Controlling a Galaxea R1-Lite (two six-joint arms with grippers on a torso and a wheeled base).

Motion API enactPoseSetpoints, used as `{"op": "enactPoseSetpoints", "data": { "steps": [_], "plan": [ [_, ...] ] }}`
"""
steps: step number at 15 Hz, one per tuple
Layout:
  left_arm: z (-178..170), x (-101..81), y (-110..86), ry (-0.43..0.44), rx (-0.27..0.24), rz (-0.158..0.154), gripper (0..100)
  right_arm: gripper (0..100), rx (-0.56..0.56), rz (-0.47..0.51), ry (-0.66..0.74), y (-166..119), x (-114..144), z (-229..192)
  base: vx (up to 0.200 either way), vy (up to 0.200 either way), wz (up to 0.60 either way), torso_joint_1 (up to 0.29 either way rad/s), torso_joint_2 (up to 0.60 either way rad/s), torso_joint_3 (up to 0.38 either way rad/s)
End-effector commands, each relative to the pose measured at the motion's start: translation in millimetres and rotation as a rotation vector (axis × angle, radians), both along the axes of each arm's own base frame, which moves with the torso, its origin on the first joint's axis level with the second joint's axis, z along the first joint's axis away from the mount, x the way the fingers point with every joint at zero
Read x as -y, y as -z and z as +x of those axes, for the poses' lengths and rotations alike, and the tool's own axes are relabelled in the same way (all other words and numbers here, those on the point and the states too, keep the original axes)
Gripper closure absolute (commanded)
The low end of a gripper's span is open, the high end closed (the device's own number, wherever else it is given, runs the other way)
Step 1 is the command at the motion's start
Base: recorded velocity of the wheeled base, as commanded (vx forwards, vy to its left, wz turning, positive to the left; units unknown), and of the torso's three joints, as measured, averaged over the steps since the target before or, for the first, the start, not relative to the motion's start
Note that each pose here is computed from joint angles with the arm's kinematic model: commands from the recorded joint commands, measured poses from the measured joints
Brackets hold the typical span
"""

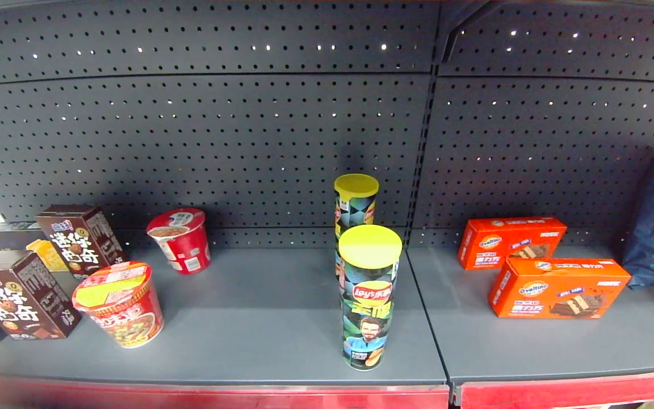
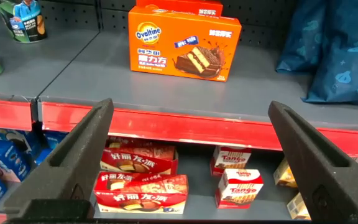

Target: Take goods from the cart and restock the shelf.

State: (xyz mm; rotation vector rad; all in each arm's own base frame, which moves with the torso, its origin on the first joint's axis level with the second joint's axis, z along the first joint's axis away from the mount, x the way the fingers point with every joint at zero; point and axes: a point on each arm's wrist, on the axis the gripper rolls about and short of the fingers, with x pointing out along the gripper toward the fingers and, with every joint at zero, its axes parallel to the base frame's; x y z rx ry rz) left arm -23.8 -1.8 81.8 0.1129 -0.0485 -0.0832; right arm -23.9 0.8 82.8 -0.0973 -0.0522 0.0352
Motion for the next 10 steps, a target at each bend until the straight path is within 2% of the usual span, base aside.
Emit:
{"op": "enactPoseSetpoints", "data": {
  "steps": [1, 4, 5, 10],
  "plan": [
    [-0.1, 0.0, -0.4, 0.0, 0.0, -0.004, 0, 0, -0.001, -0.002, 0.001, 0.0, 0.0, 0.1, 0.0, 0.0, 0.0, 0.0, 0.0, 0.0],
    [-0.1, -0.1, -0.4, -0.002, -0.001, -0.016, 0, 0, 0.0, 0.0, 0.005, -0.2, 0.1, 0.1, 0.0, 0.0, 0.0, 0.0, 0.0, 0.0],
    [-0.1, 0.0, -0.4, 0.003, -0.004, -0.056, 0, 0, 0.0, 0.003, 0.01, -0.2, 0.2, 0.1, 0.0, 0.0, 0.0, 0.0, 0.0, 0.0],
    [-0.1, 0.0, -0.4, 0.004, -0.004, -0.057, 0, 0, 0.0, 0.0, 0.007, -0.2, 0.2, 0.1, 0.0, 0.0, 0.0, 0.0, 0.0, 0.0]
  ]
}}
